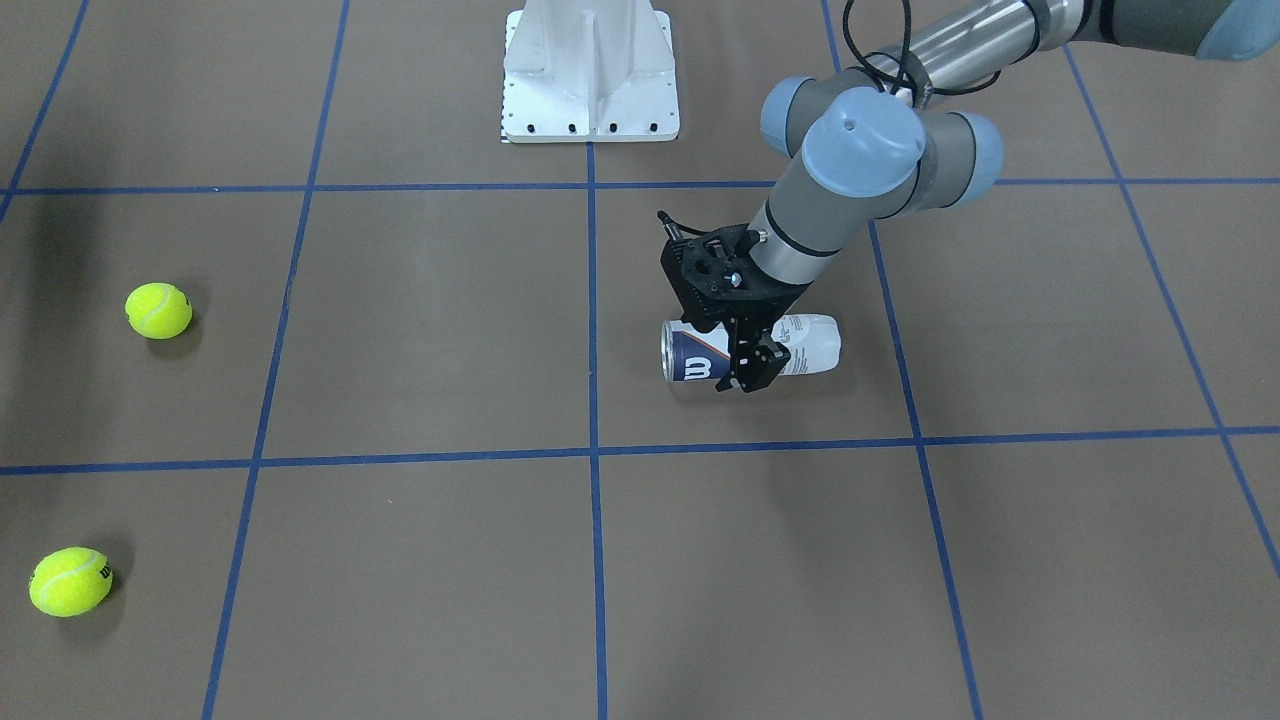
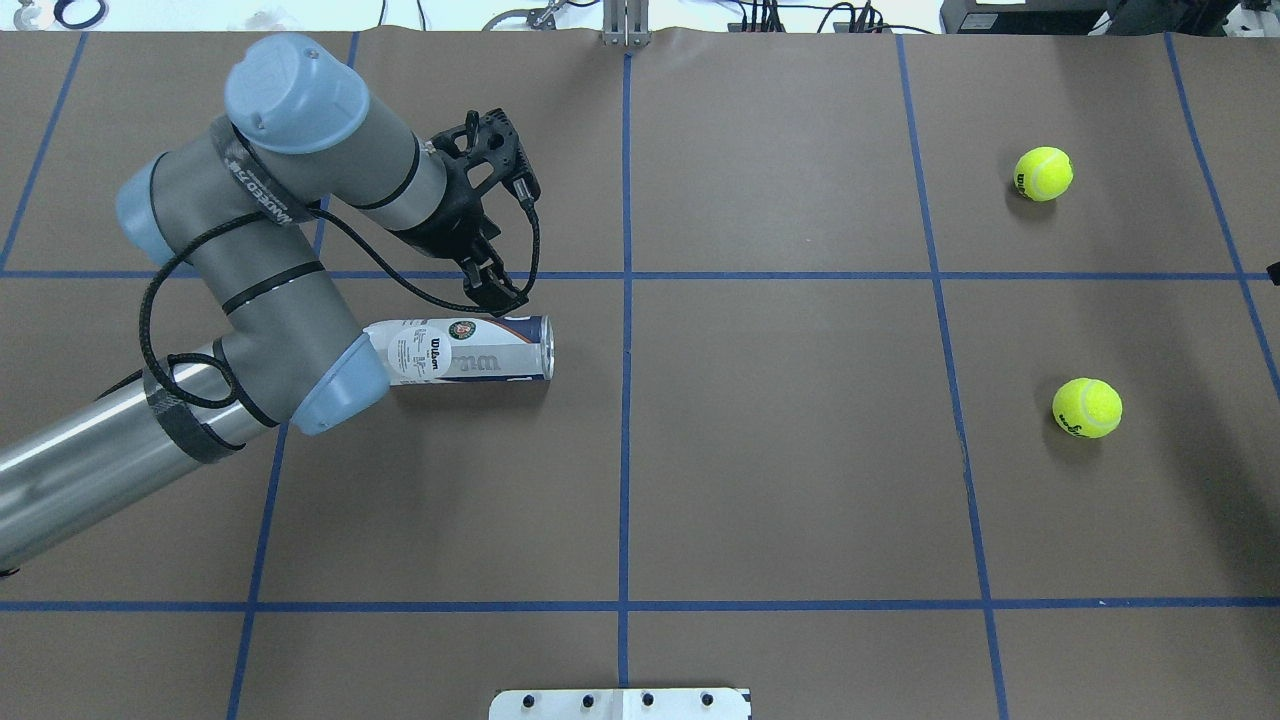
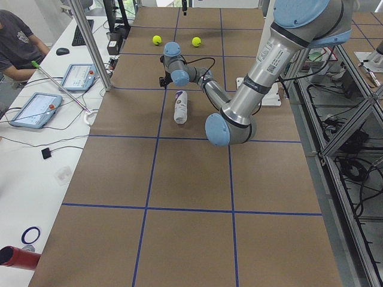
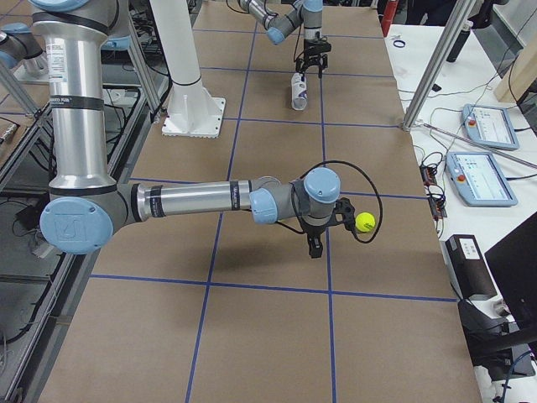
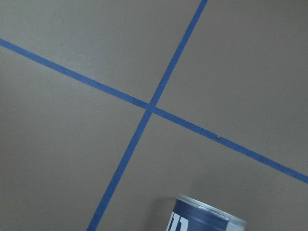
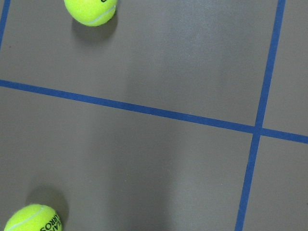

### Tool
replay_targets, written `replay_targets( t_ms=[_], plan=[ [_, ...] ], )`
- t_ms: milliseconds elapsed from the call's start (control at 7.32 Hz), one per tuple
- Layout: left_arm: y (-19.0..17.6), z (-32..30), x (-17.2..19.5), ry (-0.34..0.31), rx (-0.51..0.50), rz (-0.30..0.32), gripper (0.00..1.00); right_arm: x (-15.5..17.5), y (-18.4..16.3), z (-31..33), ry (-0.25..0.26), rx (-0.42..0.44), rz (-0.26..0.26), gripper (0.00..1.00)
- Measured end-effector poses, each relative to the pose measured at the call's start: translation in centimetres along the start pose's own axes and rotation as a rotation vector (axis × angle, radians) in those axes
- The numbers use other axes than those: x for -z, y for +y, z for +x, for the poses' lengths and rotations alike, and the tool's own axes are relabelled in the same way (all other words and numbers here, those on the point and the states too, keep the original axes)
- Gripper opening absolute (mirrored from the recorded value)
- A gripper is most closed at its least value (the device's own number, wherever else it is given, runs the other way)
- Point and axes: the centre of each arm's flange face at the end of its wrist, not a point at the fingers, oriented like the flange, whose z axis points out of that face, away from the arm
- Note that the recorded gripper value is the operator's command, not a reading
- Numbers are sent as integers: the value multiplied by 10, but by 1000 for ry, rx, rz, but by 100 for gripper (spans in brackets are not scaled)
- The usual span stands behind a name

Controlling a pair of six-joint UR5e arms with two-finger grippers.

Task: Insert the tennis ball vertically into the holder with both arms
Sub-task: 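Reach the left gripper down to the clear tennis-ball can, then grasp the can's open end with the left gripper and tilt it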

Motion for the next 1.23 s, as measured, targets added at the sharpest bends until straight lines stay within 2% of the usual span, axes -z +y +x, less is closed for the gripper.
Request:
replay_targets(
  t_ms=[137,410,683,957,1230],
  plan=[
    [-3,4,-6,0,-52,-23,92,0,0,-1,-8,1,0,99],
    [-37,21,-11,8,-154,-140,90,1,-1,-4,-22,4,1,99],
    [-54,46,-24,-28,-256,-218,87,1,-2,-4,-25,4,2,99],
    [-53,59,-38,-51,-325,-253,87,1,-2,-4,-26,4,1,99],
    [-47,64,-53,-57,-339,-279,87,1,-1,-3,-25,2,0,99]
  ],
)
